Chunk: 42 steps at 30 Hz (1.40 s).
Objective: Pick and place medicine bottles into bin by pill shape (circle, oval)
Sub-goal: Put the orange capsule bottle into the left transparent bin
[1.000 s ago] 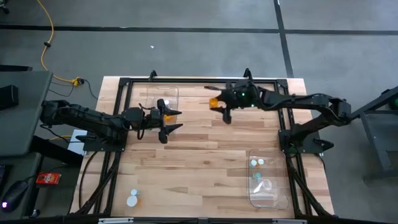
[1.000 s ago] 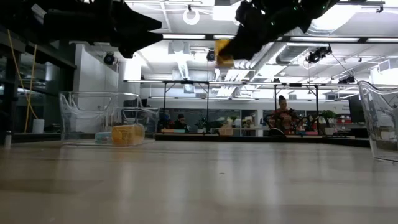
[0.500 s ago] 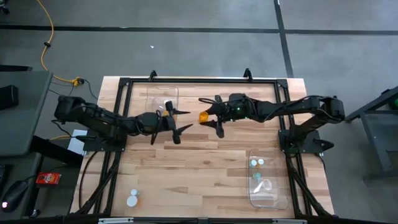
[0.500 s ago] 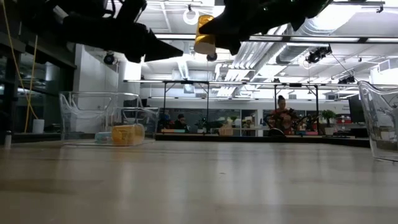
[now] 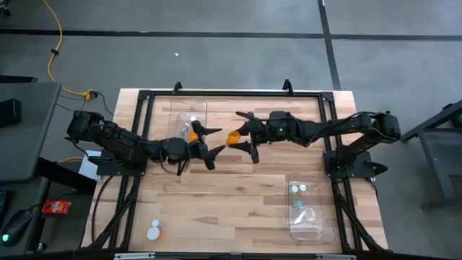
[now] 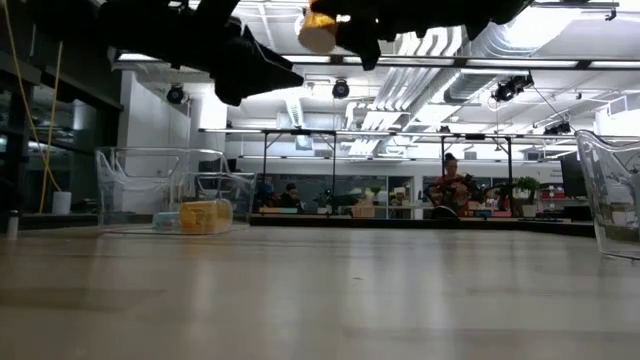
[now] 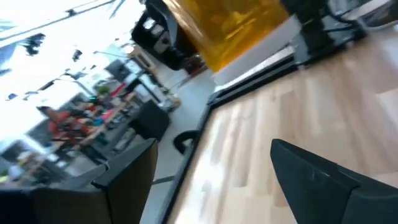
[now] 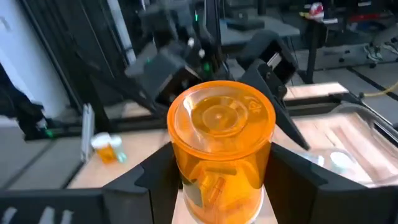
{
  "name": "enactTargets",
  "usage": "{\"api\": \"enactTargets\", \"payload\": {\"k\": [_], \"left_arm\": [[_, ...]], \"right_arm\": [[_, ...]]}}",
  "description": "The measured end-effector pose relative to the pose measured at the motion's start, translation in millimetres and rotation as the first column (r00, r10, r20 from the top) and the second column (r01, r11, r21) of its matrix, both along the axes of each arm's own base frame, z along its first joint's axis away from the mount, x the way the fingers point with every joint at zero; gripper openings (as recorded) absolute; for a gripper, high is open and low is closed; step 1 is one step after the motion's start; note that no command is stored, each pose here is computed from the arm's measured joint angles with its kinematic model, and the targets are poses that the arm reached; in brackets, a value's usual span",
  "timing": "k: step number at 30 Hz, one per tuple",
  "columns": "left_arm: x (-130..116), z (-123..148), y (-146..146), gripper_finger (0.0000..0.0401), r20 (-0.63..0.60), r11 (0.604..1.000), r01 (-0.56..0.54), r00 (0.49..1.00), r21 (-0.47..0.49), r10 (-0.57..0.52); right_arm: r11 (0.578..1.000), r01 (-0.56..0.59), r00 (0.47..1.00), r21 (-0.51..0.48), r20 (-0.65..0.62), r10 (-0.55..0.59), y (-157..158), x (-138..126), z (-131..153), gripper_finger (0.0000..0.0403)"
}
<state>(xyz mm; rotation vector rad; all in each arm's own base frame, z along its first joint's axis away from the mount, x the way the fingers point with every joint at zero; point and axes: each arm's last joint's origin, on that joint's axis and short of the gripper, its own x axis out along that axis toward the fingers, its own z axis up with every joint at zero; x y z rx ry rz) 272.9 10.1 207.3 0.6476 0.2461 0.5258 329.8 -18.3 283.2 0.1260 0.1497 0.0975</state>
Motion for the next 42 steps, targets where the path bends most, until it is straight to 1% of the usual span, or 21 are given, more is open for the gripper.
{"api": "enactTargets", "payload": {"k": [2,4,7,10,12,15,17,19,22,27,37,42], "left_arm": [[1.8,4.1,-3.2,0.0303,0.005,1.0,-0.01,1.0,0.018,0.01],[4.3,9.0,-6.8,0.0303,0.03,1.0,0.003,1.0,0.006,-0.003],[9.5,18.5,-11.8,0.0303,0.112,0.994,0.086,0.991,-0.067,-0.078],[11.6,26.9,-13.7,0.0303,0.245,0.967,0.196,0.957,-0.163,-0.153],[11.9,29.6,-11.4,0.0303,0.307,0.946,0.242,0.936,-0.216,-0.169],[11.7,31.8,-5.5,0.0303,0.379,0.902,0.307,0.908,-0.305,-0.181],[11.9,34.6,-2.5,0.0303,0.433,0.847,0.404,0.869,-0.344,-0.238],[12.2,35.2,-0.5,0.0303,0.453,0.795,0.484,0.838,-0.365,-0.302],[11.9,38.1,0.0,0.0303,0.483,0.743,0.566,0.792,-0.356,-0.372],[11.6,40.1,-3.0,0.0303,0.494,0.707,0.624,0.754,-0.333,-0.433],[9.1,49.7,-4.1,0.0294,0.585,0.694,0.657,0.698,-0.293,-0.413],[10.2,48.2,-8.2,0.0287,0.575,0.695,0.663,0.694,-0.277,-0.433]], "right_arm": [[1.0,-0.009,0.999,0.005,0.035,0.008,3.5,0.6,3.4,0.019],[1.0,-0.015,0.997,-0.007,0.072,0.015,8.3,1.2,6.8,0.019],[0.998,-0.034,0.99,-0.056,0.135,0.042,16.8,1.8,12.3,0.019],[0.991,-0.052,0.978,-0.123,0.193,0.076,24.9,1.7,17.4,0.019],[0.985,-0.062,0.97,-0.161,0.222,0.098,30.5,1.4,20.0,0.019],[0.972,-0.07,0.959,-0.222,0.255,0.127,37.2,0.9,22.7,0.019],[0.963,-0.071,0.956,-0.26,0.258,0.14,39.6,0.8,22.7,0.019],[0.958,-0.072,0.955,-0.276,0.26,0.147,40.8,0.7,22.8,0.019],[0.957,-0.07,0.954,-0.281,0.26,0.147,40.6,0.7,22.8,0.019],[0.952,-0.066,0.953,-0.3,0.265,0.15,40.6,0.7,23.2,0.019],[0.95,-0.079,0.933,-0.303,0.312,0.177,44.8,-0.3,27.9,0.019],[0.949,-0.082,0.923,-0.303,0.336,0.187,48.1,-1.1,30.4,0.019]]}}
